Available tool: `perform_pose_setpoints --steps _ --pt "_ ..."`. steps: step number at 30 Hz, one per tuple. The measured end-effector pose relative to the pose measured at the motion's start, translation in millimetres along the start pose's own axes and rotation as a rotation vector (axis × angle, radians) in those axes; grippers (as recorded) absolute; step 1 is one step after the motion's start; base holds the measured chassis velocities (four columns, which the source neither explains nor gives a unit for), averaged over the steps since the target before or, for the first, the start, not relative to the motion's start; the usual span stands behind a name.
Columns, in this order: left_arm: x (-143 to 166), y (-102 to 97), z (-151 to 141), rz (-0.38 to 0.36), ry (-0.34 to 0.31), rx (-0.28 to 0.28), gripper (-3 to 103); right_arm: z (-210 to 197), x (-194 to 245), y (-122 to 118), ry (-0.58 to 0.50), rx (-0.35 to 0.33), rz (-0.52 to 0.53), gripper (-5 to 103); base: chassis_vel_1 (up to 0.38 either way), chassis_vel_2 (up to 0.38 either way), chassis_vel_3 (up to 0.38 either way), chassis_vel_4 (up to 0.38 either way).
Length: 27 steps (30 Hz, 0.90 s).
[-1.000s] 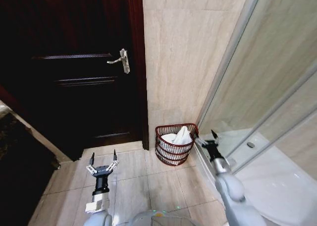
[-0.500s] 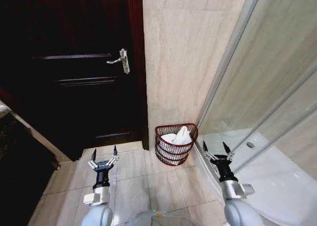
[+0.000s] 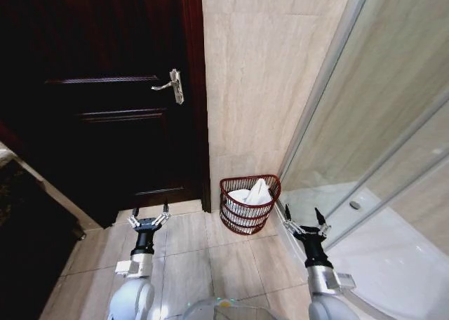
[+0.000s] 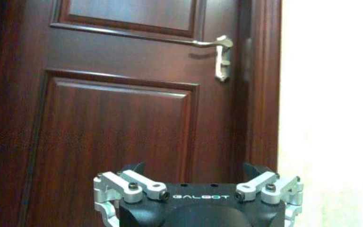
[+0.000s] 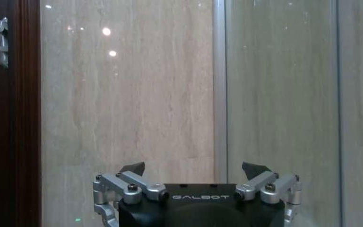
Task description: Discard the used towel into the hamper.
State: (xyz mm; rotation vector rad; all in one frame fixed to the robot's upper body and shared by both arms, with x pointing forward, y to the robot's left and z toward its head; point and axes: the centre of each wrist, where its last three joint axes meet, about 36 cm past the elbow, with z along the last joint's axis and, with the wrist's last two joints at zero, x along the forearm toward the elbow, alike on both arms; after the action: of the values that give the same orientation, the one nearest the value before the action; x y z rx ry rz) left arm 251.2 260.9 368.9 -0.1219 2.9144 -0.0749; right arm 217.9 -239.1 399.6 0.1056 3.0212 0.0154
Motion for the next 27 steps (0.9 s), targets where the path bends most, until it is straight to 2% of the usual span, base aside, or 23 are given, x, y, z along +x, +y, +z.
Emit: perform_pose_setpoints --steps 5,27 --pt "2.2 -7.2 -0.2 0.011 -0.003 -0.005 100 3.0 6.7 -1.8 -0.005 0.005 0.008 100 0.030 -0.024 -0.022 0.029" --pt "19.6 -5.4 3.8 0.020 -0.032 -0.016 100 16.4 31.8 9.8 -0.016 -0.006 0.019 100 0.099 -0.099 -0.102 0.100"
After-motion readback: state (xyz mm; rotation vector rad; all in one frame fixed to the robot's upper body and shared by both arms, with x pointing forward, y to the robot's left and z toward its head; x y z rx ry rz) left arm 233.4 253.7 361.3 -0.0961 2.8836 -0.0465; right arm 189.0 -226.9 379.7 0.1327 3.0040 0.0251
